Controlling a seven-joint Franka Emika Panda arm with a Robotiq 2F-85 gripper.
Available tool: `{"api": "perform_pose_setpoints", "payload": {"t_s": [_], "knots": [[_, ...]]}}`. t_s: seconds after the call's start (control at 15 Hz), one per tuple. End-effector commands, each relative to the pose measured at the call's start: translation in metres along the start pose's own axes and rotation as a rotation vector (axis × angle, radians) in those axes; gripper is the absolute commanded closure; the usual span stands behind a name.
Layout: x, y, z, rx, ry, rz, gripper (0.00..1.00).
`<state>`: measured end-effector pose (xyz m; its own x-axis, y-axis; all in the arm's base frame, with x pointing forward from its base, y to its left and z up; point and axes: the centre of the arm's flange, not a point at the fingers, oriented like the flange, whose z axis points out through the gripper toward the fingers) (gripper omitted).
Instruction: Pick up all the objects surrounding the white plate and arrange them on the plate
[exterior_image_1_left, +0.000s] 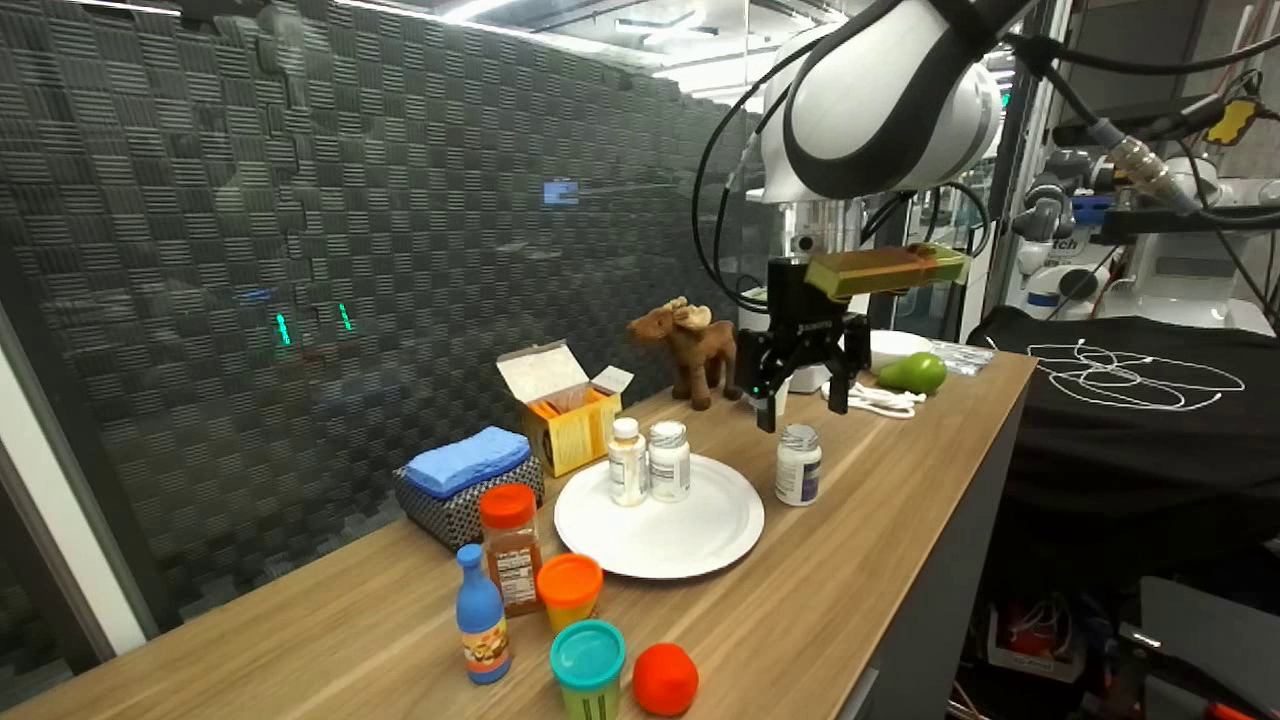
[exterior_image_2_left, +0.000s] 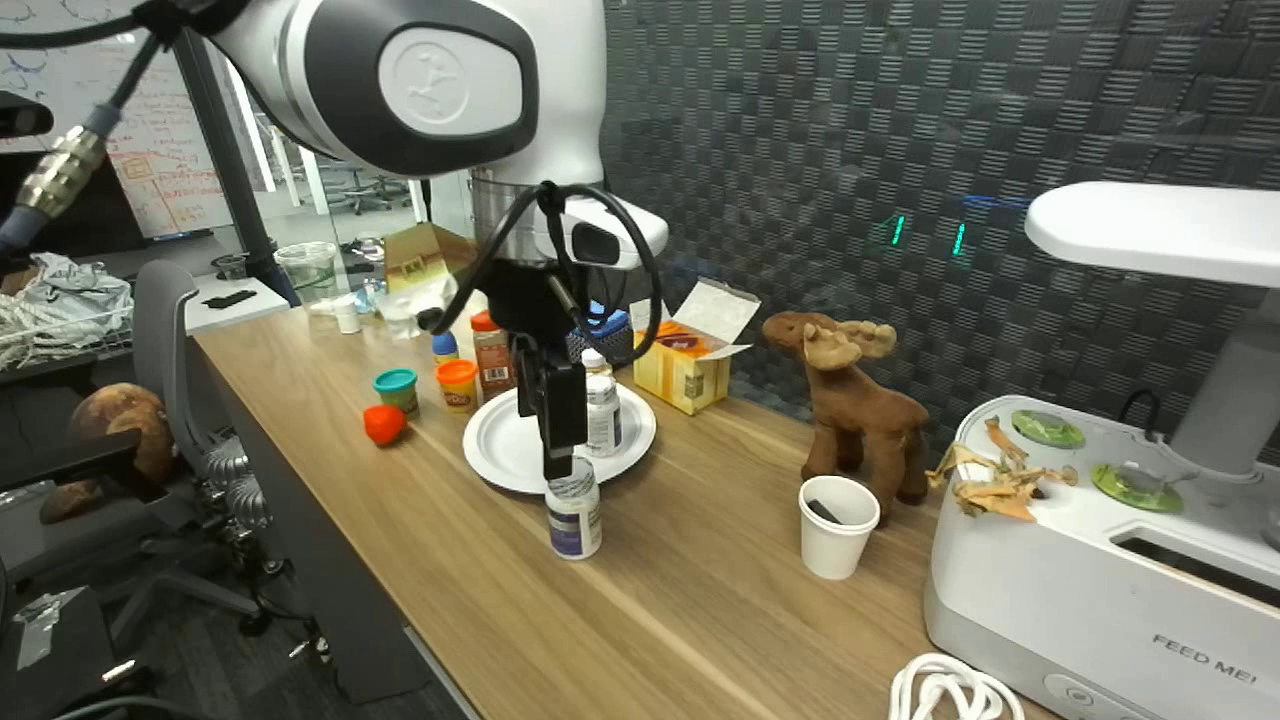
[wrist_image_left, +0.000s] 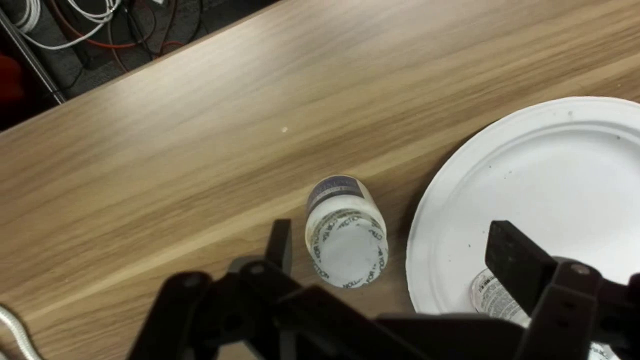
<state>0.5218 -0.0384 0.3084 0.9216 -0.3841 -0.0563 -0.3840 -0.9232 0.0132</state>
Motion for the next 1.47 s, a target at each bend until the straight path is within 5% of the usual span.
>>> {"api": "perform_pose_setpoints", "payload": {"t_s": [0.0, 0.53, 0.6, 1.07, 1.4], "knots": [[-0.002, 0.004, 0.004, 0.009, 0.013, 0.02, 0.0], [0.007, 0.009, 0.03, -0.012, -0.015, 0.037, 0.0], [0.009, 0.01, 0.033, -0.015, -0.007, 0.036, 0.2], [0.02, 0.011, 0.025, -0.048, 0.098, 0.003, 0.73], [0.014, 0.0, -0.004, -0.088, 0.158, -0.051, 0.75]]}}
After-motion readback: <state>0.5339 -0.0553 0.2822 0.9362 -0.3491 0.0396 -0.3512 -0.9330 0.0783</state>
